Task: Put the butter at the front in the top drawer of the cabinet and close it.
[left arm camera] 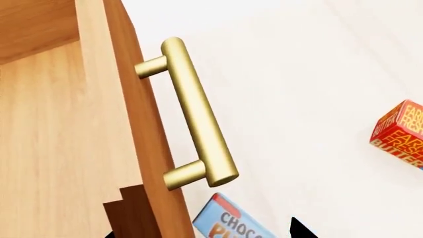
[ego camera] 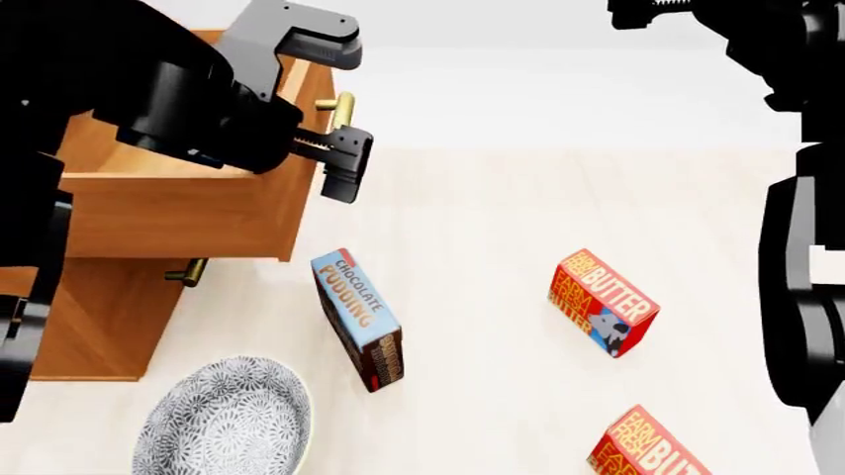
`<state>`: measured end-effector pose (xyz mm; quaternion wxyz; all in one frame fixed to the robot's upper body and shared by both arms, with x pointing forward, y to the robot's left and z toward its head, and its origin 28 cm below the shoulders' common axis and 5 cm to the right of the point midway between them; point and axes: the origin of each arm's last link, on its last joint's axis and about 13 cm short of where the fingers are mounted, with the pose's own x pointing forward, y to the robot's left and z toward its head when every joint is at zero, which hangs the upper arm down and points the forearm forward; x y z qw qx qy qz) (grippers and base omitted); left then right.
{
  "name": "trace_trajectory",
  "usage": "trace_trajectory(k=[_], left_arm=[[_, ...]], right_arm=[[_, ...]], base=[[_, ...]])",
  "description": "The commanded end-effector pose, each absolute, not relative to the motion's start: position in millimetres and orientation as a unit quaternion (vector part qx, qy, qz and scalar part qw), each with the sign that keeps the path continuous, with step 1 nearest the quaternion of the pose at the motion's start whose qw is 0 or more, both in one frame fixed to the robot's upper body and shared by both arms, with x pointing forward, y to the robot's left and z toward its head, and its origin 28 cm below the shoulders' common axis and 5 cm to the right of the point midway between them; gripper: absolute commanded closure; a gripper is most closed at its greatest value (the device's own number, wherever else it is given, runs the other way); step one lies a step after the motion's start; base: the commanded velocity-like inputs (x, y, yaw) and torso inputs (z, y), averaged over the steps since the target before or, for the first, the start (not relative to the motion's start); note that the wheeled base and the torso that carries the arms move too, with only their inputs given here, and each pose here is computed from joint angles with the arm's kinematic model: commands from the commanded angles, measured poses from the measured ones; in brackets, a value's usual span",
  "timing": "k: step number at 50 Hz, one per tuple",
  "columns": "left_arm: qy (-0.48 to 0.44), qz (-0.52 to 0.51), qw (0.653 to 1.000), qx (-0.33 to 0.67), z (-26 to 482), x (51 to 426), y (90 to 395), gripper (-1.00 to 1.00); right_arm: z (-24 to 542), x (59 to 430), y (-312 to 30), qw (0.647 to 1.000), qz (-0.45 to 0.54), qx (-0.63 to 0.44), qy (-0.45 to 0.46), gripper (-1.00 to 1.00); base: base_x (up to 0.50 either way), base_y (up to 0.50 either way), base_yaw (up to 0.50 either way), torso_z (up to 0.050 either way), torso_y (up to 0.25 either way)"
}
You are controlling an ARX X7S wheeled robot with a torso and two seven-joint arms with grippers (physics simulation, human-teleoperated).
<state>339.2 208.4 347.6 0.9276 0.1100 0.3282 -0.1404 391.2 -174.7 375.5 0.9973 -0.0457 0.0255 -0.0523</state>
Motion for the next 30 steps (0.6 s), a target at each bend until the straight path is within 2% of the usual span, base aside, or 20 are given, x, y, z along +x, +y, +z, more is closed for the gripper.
trace_trajectory(k=[1,10,20,30], left_arm=[[0.304,-0.203,0.927,0.088,363,333,193,-1.0],[0.286,-0.2,0.932,0.093,377,330,196,-1.0],[0.224,-0.164,0.955,0.101,418,326,217,-1.0],[0.171,-0.137,0.971,0.098,433,318,237,-1.0]], right_arm=[[376,392,-173,0.997,-0.051,-0.047,0.027,-1.0],[373,391,-174,0.997,-0.051,-0.047,0.029,-1.0],[370,390,-175,0.997,-0.047,-0.047,0.033,-1.0],[368,383,-176,0.997,-0.032,-0.052,0.04,-1.0]], base=[[0.0,0.0,0.0,0.0,0.0],[0.0,0.0,0.0,0.0,0.0],[0.0,0.0,0.0,0.0,0.0],[0.0,0.0,0.0,0.0,0.0]])
